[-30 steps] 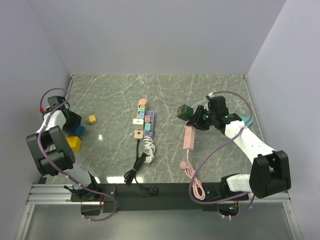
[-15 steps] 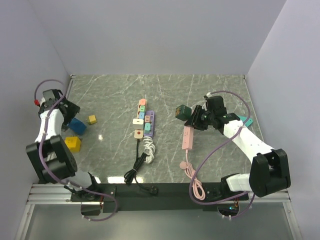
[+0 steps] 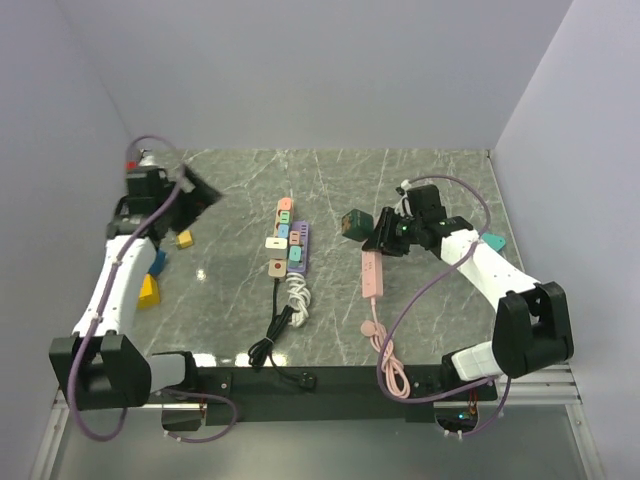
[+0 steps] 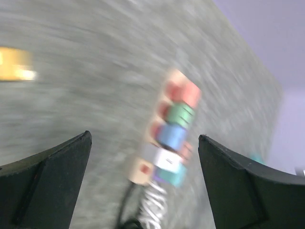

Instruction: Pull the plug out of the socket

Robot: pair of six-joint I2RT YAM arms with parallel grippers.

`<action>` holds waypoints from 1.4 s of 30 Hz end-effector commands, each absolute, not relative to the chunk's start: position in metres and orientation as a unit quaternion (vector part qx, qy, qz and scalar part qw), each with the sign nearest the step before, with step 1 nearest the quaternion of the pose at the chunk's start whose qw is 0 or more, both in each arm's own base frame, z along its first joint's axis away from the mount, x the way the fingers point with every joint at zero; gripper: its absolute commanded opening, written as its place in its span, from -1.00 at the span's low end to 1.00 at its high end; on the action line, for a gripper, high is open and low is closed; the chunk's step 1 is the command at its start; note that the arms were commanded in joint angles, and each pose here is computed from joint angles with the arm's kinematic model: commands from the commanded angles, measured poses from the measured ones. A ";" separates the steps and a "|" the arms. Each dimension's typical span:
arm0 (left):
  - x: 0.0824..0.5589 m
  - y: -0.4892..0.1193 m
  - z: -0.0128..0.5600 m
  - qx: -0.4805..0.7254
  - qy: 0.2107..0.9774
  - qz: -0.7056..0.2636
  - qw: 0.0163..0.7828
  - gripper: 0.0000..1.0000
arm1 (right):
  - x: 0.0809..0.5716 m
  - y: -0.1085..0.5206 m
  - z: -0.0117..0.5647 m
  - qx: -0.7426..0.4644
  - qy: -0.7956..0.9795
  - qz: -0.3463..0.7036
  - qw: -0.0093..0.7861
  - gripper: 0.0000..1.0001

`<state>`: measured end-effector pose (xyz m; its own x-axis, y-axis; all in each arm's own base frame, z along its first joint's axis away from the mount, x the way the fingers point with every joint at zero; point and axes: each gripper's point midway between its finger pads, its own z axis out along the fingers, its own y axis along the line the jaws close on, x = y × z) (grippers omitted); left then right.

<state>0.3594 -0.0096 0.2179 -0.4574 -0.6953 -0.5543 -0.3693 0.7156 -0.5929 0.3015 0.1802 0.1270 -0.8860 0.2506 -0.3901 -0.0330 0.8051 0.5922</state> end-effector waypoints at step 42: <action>0.333 -0.374 0.216 0.015 0.852 -0.460 0.249 0.39 | 0.312 0.260 0.195 -0.015 0.876 0.397 0.272 -1.00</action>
